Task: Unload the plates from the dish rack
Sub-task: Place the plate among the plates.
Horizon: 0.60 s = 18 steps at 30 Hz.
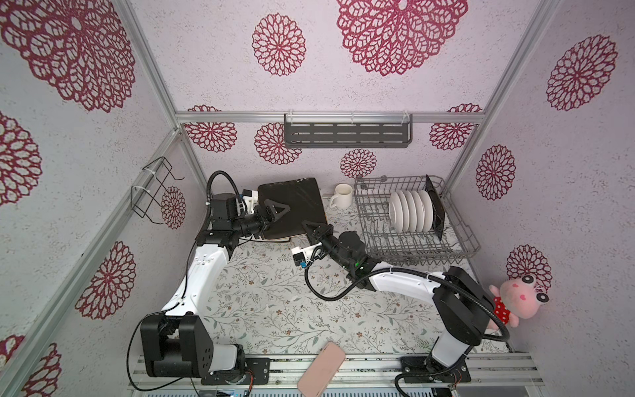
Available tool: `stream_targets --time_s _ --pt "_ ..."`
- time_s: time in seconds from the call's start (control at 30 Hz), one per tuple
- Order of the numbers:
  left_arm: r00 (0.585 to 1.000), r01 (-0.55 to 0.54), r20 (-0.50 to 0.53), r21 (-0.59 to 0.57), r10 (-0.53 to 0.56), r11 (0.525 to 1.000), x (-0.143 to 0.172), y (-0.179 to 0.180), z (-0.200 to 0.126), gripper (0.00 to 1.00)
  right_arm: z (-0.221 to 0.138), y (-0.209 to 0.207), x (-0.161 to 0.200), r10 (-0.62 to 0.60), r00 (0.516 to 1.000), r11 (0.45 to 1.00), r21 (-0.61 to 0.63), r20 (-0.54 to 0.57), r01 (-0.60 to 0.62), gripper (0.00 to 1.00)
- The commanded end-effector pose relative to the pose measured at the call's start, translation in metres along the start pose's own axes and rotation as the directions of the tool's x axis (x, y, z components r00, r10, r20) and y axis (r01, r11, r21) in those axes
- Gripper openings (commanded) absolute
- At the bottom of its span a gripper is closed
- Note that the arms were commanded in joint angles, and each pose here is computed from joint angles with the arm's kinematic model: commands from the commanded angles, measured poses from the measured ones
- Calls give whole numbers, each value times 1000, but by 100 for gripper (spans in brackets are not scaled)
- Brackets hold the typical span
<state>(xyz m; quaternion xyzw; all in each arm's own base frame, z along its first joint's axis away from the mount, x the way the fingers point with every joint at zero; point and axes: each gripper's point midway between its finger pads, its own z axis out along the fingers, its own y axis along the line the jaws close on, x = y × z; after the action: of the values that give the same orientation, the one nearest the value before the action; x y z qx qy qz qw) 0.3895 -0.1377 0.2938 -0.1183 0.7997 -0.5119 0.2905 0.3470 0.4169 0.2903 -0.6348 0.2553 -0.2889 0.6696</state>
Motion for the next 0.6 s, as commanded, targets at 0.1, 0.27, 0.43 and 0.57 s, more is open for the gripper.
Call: stream_targets --time_s 0.1,0.27,0.43,0.57 --pt "985 -57 160 -15 59 998 -9 -14 -22 98 -8 -130 24 129 980 906 420 -155 -53 0" --pt "984 -7 175 -17 10 1000 -2 -4 -23 99 3 -142 29 214 958 877 470 -191 -102 0" --pt "971 13 240 0 -13 1000 -10 2 -22 95 2 -149 13 237 963 854 500 -131 -142 0" --pt "945 -3 326 -45 18 999 -22 2 -31 90 -1 -151 5 302 947 845 490 -107 -214 0"
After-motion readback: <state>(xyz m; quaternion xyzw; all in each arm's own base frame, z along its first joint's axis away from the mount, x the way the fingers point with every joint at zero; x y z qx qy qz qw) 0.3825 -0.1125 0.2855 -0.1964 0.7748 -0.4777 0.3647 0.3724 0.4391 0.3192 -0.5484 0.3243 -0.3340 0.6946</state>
